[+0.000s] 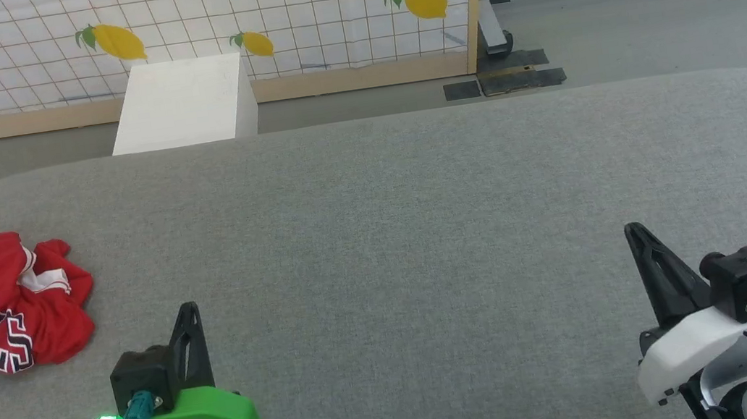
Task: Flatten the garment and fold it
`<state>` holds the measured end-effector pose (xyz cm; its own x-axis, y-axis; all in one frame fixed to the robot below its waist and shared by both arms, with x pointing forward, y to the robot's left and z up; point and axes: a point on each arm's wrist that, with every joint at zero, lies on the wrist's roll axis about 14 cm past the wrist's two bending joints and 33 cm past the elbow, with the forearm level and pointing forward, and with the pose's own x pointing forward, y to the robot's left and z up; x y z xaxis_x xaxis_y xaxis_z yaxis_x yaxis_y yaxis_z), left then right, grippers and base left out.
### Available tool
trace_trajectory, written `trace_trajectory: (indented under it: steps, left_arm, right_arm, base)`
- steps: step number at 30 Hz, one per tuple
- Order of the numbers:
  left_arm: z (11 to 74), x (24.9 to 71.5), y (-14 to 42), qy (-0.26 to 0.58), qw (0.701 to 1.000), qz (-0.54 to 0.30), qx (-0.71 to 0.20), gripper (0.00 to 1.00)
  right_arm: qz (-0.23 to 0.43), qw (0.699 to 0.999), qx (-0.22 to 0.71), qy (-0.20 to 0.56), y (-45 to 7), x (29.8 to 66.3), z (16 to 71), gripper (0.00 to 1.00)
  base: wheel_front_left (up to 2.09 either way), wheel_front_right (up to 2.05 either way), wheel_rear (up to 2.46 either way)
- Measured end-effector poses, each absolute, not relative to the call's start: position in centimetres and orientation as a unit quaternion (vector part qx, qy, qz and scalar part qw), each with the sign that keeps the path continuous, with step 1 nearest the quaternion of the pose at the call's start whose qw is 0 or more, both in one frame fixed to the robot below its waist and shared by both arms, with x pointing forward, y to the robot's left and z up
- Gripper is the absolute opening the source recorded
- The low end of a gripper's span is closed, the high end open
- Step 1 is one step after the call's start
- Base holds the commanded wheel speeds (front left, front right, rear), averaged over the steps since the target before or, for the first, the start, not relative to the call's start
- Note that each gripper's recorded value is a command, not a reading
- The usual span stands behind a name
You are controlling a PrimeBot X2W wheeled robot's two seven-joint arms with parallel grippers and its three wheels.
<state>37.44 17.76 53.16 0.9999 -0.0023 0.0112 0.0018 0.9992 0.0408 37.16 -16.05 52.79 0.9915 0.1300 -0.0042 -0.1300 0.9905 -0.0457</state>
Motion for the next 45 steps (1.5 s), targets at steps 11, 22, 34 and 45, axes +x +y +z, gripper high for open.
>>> trace_trajectory:
  steps: [11, 22, 34, 45]
  left_arm:
    - [53.2, 37.4, 17.7, -0.006, 1.0, -0.001, 0.02, 1.0]
    - [53.2, 37.5, 17.7, -0.008, 1.0, 0.0, 0.017, 1.0]
    - [53.1, 37.6, 17.7, -0.015, 1.0, 0.007, 0.014, 1.0]
    - [53.0, 37.7, 17.7, -0.019, 1.0, 0.01, 0.01, 1.0]
  right_arm:
    - [0.065, 0.998, -0.023, 0.001, -16.1, 37.2, 52.8, 1.0]
    - [0.059, 0.998, -0.022, -0.003, -16.5, 37.2, 52.9, 1.0]
    - [0.047, 0.999, -0.012, -0.013, -17.3, 37.3, 53.1, 1.0]
    - [0.04, 0.999, 0.003, -0.023, -17.8, 37.3, 53.3, 1.0]
  base:
    - [0.0, 0.0, 0.0]
    - [0.0, 0.0, 0.0]
    - [0.0, 0.0, 0.0]
    - [0.0, 0.0, 0.0]
